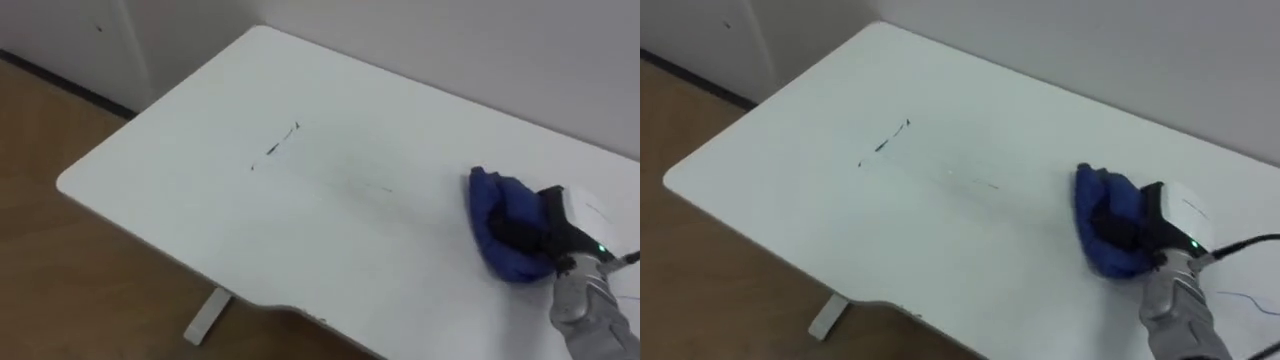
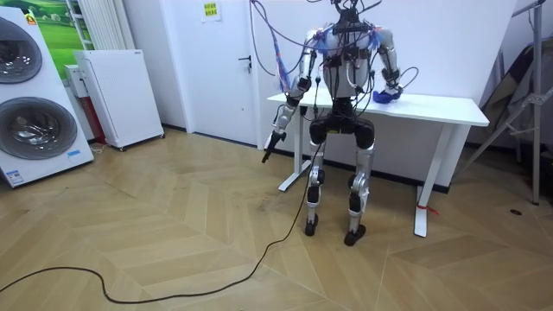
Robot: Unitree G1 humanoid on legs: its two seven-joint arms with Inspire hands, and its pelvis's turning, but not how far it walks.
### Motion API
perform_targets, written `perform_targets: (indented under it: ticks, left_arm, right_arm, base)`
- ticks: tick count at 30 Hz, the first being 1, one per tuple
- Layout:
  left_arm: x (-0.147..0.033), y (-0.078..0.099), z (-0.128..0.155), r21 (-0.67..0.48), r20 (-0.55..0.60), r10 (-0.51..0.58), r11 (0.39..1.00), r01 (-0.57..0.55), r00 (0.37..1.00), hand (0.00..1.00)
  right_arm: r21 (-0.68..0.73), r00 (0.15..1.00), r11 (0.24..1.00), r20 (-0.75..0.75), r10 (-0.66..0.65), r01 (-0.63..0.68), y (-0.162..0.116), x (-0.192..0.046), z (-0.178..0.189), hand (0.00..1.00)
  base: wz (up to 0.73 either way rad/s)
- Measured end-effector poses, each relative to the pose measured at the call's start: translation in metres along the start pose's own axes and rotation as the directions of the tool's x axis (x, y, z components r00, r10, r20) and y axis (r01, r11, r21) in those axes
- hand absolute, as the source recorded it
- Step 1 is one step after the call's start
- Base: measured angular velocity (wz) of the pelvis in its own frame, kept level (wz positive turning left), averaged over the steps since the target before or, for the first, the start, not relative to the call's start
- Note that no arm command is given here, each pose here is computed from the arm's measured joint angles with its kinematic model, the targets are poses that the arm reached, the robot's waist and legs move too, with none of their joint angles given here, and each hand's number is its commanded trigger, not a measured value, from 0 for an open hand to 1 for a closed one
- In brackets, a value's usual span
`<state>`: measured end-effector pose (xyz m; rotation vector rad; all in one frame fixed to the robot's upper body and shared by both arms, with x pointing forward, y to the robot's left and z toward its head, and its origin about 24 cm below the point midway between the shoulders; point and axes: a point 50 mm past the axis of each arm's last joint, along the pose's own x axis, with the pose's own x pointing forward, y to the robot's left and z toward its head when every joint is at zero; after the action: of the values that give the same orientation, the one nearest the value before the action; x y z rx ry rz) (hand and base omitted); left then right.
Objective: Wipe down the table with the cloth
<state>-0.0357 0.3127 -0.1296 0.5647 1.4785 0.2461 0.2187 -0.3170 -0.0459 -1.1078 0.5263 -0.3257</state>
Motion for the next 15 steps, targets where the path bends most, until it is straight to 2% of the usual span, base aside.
perform_targets:
  ticks: [4,10,13,15]
  left_arm:
    - [0.001,-0.002,0.019,0.014,0.064,-0.006,1.000,0.005,0.998,0.00]
    - [0.001,-0.017,0.050,0.017,0.154,-0.045,0.999,0.043,0.987,0.00]
    - [0.000,-0.025,0.051,0.031,0.150,-0.075,0.997,0.072,0.986,0.00]
    - [-0.001,-0.027,0.044,0.042,0.127,-0.091,0.995,0.086,0.988,0.00]
  right_arm:
    - [-0.013,1.000,1.000,-0.009,0.023,-0.023,0.001,0.003,0.006,1.00]
    - [-0.080,0.992,0.994,0.093,0.085,-0.078,-0.001,0.018,0.057,1.00]
    - [-0.102,0.977,0.992,0.188,0.098,-0.079,0.001,0.014,0.080,1.00]
    - [-0.117,0.976,0.991,0.197,0.094,-0.071,0.000,0.014,0.081,1.00]
  base:
    - [-0.23]
    - [-0.35]
    - [-0.11]
    - [0.00]
